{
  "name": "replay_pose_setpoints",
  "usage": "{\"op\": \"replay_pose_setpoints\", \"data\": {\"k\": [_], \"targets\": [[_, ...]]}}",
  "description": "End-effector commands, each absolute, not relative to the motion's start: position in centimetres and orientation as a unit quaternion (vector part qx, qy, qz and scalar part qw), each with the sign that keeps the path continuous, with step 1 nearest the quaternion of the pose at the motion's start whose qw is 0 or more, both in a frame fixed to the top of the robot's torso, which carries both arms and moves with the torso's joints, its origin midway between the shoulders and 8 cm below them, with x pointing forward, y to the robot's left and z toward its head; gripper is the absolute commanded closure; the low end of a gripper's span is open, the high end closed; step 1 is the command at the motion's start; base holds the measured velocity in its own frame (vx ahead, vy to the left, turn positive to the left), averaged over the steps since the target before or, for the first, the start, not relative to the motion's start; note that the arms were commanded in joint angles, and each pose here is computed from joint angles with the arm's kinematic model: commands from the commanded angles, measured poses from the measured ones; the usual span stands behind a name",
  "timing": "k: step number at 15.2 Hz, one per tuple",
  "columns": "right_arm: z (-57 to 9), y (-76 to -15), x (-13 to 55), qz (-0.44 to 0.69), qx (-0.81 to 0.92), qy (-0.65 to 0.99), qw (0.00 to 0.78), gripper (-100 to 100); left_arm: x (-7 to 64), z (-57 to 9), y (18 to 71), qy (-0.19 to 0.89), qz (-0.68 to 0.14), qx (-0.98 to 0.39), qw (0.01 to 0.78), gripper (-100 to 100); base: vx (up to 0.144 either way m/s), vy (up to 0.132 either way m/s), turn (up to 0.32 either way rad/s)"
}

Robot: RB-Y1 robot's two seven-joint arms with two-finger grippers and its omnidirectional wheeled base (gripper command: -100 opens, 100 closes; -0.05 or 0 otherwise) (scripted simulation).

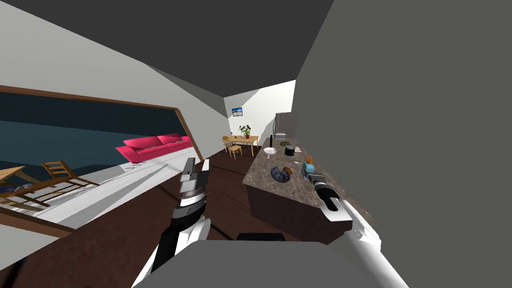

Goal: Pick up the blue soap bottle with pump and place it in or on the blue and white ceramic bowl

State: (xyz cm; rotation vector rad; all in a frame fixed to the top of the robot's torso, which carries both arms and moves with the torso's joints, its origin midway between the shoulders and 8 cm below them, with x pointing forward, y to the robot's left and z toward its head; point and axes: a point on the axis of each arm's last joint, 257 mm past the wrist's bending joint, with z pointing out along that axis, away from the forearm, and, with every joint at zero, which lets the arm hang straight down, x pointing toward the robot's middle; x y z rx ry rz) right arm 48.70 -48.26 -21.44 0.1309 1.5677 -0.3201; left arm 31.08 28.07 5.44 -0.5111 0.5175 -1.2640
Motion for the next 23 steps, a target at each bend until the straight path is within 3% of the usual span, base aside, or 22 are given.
{"op": "replay_pose_setpoints", "data": {"k": [1, 23], "targets": [[-20.8, -48.6, 49.0, -0.149, 0.063, 0.702, 0.693, 100, 31.1, 5.4, 28.1, 0.236, -0.577, -0.234, 0.746, 0, -0.059, 0.120, 0.084], [-14.9, -51.0, 51.3, -0.189, 0.098, 0.699, 0.683, 100, 31.1, 5.4, 28.1, 0.236, -0.577, -0.233, 0.746, 0, -0.043, 0.096, 0.070]]}}
